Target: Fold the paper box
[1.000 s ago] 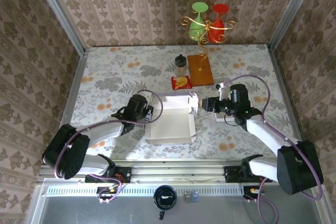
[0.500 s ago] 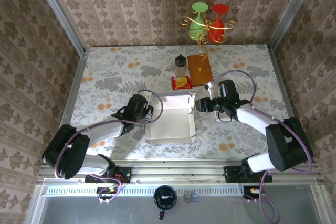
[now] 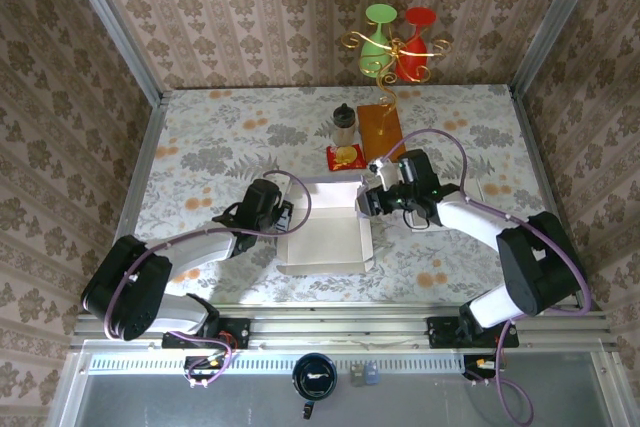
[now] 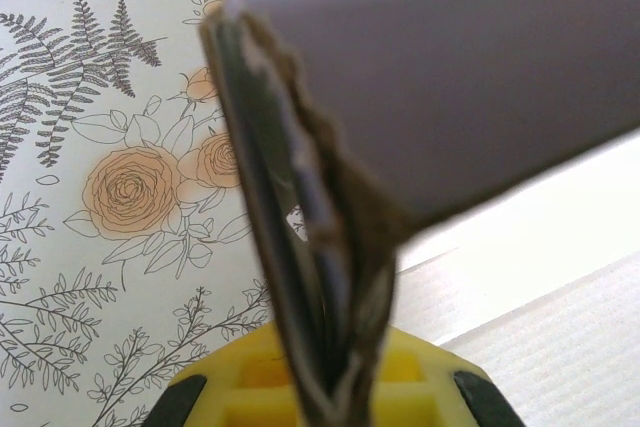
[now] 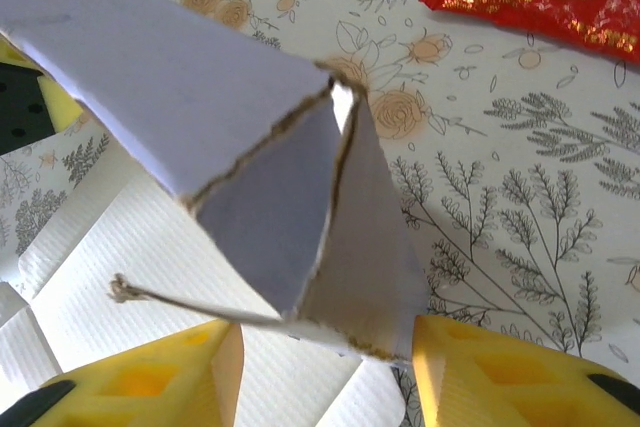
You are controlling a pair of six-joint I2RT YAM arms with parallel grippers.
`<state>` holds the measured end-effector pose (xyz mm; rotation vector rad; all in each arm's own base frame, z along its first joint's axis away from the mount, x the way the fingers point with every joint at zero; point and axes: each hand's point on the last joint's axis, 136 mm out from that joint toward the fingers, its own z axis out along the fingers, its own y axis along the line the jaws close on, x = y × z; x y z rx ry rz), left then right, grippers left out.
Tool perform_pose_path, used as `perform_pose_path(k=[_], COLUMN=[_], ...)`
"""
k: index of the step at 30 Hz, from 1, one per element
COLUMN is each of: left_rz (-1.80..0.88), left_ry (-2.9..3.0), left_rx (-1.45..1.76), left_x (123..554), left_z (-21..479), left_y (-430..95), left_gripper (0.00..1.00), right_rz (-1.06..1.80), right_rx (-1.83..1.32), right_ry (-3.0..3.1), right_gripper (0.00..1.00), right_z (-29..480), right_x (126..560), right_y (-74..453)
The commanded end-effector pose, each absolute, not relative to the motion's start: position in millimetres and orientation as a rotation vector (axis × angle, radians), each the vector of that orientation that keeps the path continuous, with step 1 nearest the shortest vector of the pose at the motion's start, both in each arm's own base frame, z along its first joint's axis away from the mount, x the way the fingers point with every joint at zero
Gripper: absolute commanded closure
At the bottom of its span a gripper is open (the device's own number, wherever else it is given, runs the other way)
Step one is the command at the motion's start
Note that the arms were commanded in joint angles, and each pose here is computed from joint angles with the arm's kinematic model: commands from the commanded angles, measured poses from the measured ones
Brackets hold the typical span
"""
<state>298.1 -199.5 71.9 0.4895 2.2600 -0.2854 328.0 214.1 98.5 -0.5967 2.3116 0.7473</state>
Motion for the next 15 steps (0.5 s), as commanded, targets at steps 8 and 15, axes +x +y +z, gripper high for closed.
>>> perform_pose_path(k=[8, 15], left_rz=[-0.275, -0.272], left_ry=[2.323, 2.321], left_rx=[0.547, 0.539], left_x=[290, 291], left_z=[57, 57], left_y=[-197, -197], left_gripper=[1.0, 1.0], right_rz=[0.666, 0.532], right_rx=[-0.683, -0.657], right_ry=[2.307, 2.309], right_gripper=[0.59, 0.69], right_z=[100, 99], right_x=[333, 336], right_y=[224, 226])
